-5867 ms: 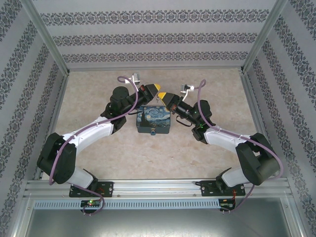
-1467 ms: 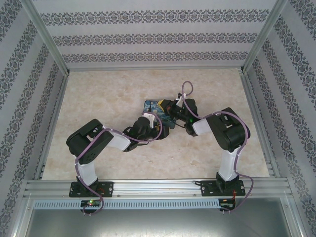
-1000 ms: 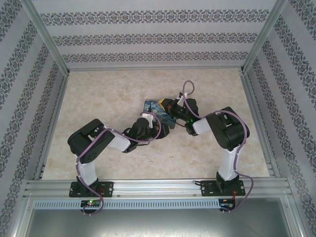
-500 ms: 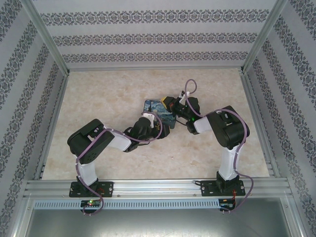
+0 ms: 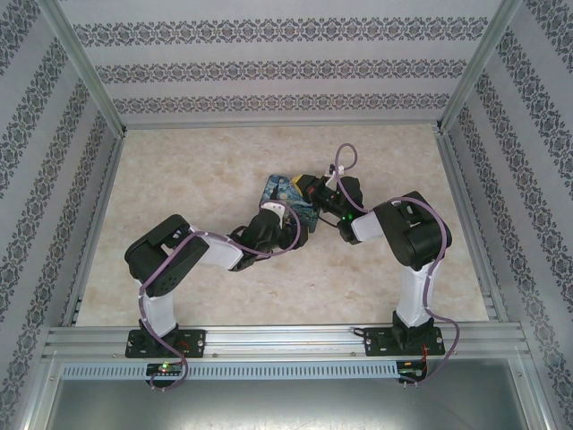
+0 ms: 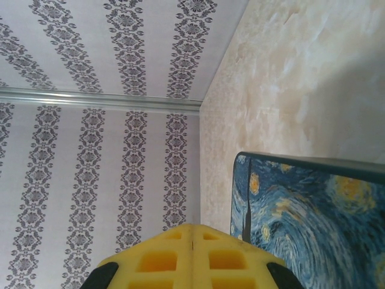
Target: Unlock the padlock with the key
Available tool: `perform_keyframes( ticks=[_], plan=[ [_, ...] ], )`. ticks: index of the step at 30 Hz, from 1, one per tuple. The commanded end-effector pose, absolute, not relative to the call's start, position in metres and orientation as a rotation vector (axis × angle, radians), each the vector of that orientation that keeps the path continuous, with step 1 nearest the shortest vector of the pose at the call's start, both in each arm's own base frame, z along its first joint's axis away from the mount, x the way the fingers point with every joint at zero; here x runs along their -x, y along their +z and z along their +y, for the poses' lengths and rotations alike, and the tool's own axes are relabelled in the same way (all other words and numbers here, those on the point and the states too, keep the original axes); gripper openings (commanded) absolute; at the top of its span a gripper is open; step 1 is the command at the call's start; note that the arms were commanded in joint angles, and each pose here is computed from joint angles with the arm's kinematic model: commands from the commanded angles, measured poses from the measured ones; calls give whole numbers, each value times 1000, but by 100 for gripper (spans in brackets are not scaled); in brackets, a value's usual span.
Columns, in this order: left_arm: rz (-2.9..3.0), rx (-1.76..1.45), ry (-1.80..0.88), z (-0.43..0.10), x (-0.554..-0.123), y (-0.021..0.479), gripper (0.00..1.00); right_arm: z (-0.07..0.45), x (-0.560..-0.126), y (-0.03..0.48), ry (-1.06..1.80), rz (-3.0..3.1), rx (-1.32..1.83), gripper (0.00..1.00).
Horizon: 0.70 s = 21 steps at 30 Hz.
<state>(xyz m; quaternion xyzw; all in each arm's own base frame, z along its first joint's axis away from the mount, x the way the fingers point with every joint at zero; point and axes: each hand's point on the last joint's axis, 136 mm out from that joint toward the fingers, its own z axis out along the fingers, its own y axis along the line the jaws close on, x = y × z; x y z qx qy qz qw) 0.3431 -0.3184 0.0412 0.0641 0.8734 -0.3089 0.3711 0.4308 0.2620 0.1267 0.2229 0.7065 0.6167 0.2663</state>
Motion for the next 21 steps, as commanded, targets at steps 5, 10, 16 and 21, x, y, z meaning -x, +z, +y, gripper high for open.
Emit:
perform_keyframes(
  ticks=[5, 10, 16, 21],
  plan=[
    [2289, -98, -954, -323, -327, 21, 74, 256, -425, 81, 1595, 2019, -698, 0],
    [2200, 11, -1160, -332, -323, 43, 73, 255, -425, 79, 1594, 2022, -700, 0],
    [2157, 94, -1263, -333, -322, 47, 72, 255, -424, 77, 1593, 2026, -703, 0],
    [2148, 105, -1300, -336, -320, 50, 71, 255, -423, 75, 1593, 2029, -706, 0]
  ],
)
